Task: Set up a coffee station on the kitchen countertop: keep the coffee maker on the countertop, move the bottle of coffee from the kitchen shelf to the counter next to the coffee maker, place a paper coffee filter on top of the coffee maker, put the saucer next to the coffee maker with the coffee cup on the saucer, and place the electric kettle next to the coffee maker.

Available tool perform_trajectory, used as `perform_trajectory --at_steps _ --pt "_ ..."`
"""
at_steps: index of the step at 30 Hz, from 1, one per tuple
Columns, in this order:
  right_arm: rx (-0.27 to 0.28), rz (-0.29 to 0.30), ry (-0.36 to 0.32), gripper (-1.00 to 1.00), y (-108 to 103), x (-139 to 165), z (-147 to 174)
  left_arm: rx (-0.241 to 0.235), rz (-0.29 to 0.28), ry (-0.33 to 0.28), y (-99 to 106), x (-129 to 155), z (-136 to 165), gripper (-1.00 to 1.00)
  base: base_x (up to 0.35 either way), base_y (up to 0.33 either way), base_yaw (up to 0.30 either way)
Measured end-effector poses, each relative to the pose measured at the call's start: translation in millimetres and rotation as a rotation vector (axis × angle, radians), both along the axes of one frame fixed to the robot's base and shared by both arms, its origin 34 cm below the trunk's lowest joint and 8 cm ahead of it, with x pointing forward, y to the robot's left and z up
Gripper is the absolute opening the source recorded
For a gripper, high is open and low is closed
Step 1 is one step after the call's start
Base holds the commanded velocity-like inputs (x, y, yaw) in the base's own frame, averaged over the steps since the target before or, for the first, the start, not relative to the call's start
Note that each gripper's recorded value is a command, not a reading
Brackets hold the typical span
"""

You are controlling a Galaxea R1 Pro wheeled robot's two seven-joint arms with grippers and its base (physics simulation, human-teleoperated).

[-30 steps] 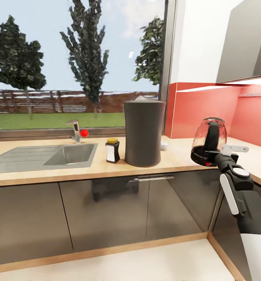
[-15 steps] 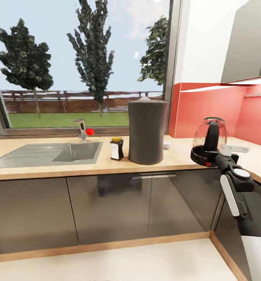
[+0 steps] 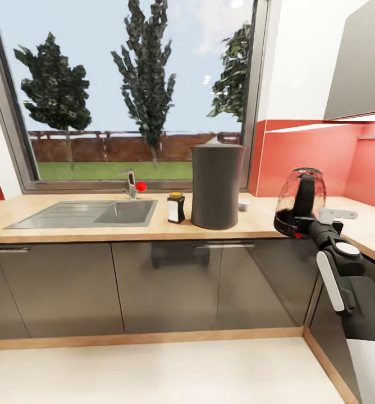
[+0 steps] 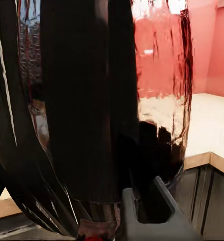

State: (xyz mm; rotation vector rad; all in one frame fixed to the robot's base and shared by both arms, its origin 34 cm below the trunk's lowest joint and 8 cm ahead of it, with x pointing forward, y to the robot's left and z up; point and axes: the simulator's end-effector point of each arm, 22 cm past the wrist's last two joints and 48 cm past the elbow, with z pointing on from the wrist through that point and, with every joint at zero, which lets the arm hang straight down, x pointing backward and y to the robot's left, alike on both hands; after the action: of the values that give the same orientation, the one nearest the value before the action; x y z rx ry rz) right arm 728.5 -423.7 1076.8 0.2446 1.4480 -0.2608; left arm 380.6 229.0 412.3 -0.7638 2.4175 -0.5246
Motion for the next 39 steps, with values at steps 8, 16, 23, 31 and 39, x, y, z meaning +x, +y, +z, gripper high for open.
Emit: perform_trajectory --at_steps 8,16,23,31,39 --pt "0.001 0.003 0.007 -1.00 1.6 -1.3 -5.2 0.000 0.000 -0.001 0.2 0.0 0.3 1.00 -0.066 -0.022 0.260" --pt "-0.019 0.075 0.012 -1.00 21.0 -10.6 -17.3 0.000 0.000 -0.001 0.2 0.0 0.3 1.00 -0.002 -0.001 0.272" --pt "-0.022 0.084 0.022 -1.00 23.3 -13.3 -27.3 0.000 0.000 -0.001 0.2 0.0 0.3 1.00 0.000 0.000 0.272" --pt "-0.029 0.158 0.024 -1.00 38.7 -11.8 -33.7 0.000 0.000 0.000 0.2 0.0 0.1 1.00 -0.064 0.000 0.216" --pt "-0.030 0.163 0.028 -1.00 39.9 -11.7 -35.0 0.000 0.000 0.000 0.1 0.0 0.1 1.00 -0.100 -0.028 0.011"
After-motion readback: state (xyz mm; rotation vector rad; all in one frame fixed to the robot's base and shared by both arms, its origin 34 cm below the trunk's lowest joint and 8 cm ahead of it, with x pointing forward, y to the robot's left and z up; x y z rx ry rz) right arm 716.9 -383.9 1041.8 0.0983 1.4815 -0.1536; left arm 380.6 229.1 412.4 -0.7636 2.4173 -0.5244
